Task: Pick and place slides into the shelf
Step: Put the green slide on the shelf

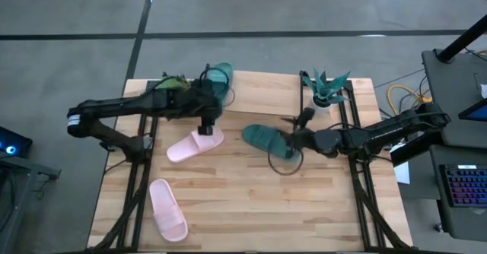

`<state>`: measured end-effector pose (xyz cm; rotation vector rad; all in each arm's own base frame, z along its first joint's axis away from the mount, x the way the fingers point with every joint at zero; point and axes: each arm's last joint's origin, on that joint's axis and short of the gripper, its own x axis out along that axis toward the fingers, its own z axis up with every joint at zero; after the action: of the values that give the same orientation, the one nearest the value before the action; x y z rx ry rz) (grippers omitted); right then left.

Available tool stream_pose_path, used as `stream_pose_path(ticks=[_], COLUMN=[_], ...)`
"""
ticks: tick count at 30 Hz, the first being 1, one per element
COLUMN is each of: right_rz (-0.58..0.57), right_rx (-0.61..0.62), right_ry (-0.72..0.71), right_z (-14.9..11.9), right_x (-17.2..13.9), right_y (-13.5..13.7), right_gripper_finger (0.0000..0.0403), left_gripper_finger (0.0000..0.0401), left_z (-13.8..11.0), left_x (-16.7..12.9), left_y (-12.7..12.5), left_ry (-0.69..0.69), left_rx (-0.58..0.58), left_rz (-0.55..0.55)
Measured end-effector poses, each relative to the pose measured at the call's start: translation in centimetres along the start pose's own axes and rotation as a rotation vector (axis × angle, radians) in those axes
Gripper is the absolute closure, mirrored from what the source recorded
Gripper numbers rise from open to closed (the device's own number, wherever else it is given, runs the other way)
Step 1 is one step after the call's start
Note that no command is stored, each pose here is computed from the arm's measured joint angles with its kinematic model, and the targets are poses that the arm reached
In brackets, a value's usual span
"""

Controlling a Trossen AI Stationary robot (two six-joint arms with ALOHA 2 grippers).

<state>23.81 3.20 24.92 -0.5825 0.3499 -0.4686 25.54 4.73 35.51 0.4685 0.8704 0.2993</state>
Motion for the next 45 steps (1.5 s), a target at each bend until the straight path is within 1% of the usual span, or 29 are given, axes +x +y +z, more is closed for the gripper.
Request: stream_pose_path(ticks=[2,4,5,12,17,20,24,27,29,31,40,45], right_rz=[0.112,0.221,0.255,0.339,0.406,0.428,0.416,0.374,0.328,0.311,0.281,0.254], right_rx=[-0.104,-0.177,-0.206,-0.291,-0.433,-0.489,-0.529,-0.590,-0.609,-0.635,-0.673,-0.633], right_ry=[-0.031,-0.067,-0.072,0.002,0.068,0.106,0.148,0.200,0.224,0.249,0.314,0.312], right_z=[-0.1,-0.3,-0.4,-2.0,-3.5,-4.4,-5.0,-5.8,-6.2,-6.7,-8.3,-8.1], right_x=[-0.1,-0.1,-0.2,0.4,1.4,2.2,3.2,3.9,4.5,4.9,6.8,7.0], right_y=[0.4,0.9,1.1,2.6,5.1,6.3,7.5,8.1,8.3,8.3,7.7,7.0], right_gripper_finger=[0.0223,0.0223,0.0223,0.0224,0.0234,0.0245,0.0263,0.0276,0.0282,0.0287,0.0294,0.0296], left_gripper_finger=[0.0177,0.0177,0.0177,0.0177,0.0177,0.0177,0.0177,0.0177,0.0177,0.0177,0.0177,0.0177], left_z=[0.0,-0.2,-0.3,-3.0,-4.9,-5.6,-6.1,-6.3,-6.4,-6.5,-6.7,-6.7], left_x=[-0.9,-1.9,-2.3,-4.7,-5.9,-6.3,-6.8,-6.9,-6.9,-6.7,-5.9,-5.8], left_y=[-0.8,-1.3,-1.6,-2.9,-3.1,-3.1,-3.0,-3.0,-3.1,-3.2,-3.6,-3.7], left_ry=[-0.030,-0.064,-0.075,-0.153,-0.250,-0.306,-0.320,-0.324,-0.324,-0.320,-0.305,-0.296], left_rx=[-0.002,-0.014,-0.020,-0.092,-0.153,-0.178,-0.185,-0.186,-0.186,-0.185,-0.178,-0.171], left_rz=[-0.017,-0.028,-0.037,-0.057,-0.039,-0.024,-0.020,-0.019,-0.019,-0.019,-0.023,-0.026])
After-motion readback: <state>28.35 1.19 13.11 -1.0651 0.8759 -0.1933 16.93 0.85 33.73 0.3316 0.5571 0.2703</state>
